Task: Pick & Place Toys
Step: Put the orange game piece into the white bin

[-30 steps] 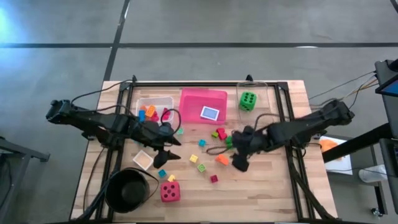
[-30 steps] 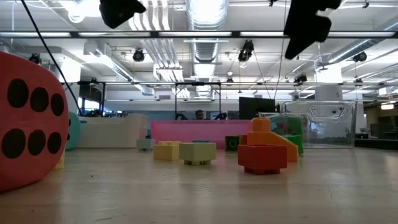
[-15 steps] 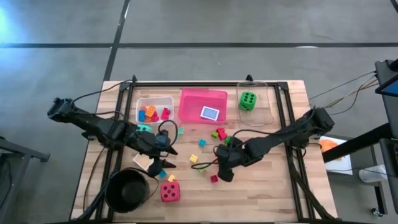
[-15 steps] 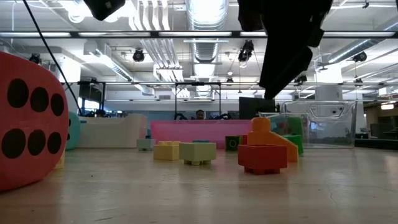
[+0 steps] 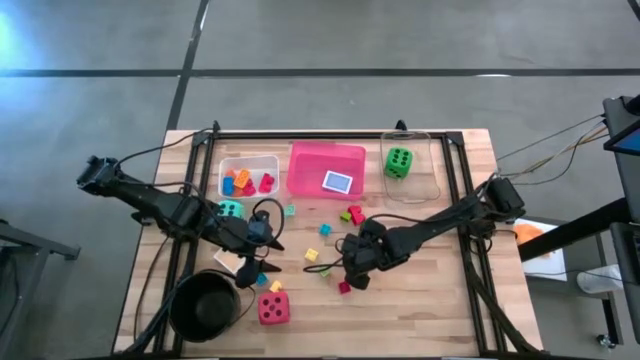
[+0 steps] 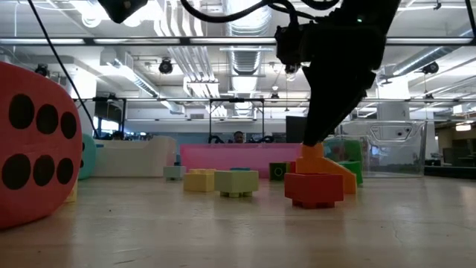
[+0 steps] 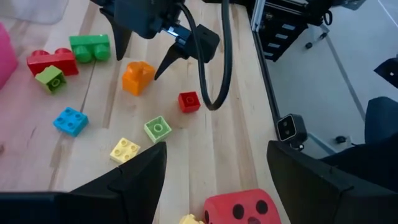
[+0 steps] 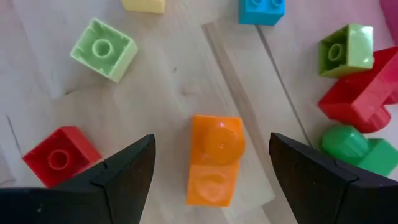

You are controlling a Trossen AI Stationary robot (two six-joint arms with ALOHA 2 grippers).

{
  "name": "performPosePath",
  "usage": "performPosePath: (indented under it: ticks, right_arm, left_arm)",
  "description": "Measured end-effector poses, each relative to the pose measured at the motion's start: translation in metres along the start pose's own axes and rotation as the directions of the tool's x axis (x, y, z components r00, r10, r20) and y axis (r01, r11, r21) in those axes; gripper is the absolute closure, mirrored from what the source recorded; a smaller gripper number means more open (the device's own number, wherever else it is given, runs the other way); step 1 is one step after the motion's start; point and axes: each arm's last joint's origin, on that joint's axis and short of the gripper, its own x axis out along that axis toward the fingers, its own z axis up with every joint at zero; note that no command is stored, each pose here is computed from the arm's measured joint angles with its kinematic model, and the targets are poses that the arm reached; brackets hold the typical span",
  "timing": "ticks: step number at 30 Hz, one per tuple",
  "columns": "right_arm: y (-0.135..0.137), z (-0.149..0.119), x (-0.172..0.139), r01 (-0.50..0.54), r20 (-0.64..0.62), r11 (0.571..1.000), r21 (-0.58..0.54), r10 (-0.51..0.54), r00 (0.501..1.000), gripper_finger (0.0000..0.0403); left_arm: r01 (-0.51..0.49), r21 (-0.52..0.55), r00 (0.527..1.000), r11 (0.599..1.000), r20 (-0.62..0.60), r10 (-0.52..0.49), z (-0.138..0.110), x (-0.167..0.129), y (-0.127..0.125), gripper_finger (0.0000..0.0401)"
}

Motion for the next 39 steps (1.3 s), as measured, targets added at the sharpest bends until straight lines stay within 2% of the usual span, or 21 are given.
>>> performPosePath:
  ticks: [10, 19, 22, 34, 39]
  right_arm:
    - [0.001, -0.011, 0.021, 0.015, -0.069, 0.999, -0.031, -0.017, 0.997, 0.0097]
    - [0.001, -0.010, 0.025, 0.007, -0.059, 1.000, -0.029, -0.008, 0.998, 0.0103]
    - [0.001, -0.010, 0.027, 0.005, -0.057, 1.000, -0.029, -0.007, 0.998, 0.0126]
    - [-0.007, -0.021, 0.036, 0.038, -0.078, 0.999, -0.035, -0.040, 0.996, 0.0264]
    - [-0.007, -0.022, 0.037, 0.033, -0.072, 0.999, -0.033, -0.036, 0.997, 0.0273]
  left_arm:
    - [-0.001, 0.016, 1.000, 1.000, -0.003, 0.001, -0.001, 0.000, 0.000, 0.0123]
    - [0.003, 0.018, 1.000, 1.000, -0.004, -0.003, -0.001, 0.000, -0.001, 0.0123]
    - [0.006, 0.012, 1.000, 1.000, -0.006, -0.006, -0.001, 0.000, -0.001, 0.0123]
    - [0.005, -0.020, 1.000, 1.000, -0.005, -0.005, -0.001, 0.000, -0.001, 0.0123]
    - [0.005, -0.025, 1.000, 1.000, -0.005, -0.005, -0.001, 0.000, -0.001, 0.0123]
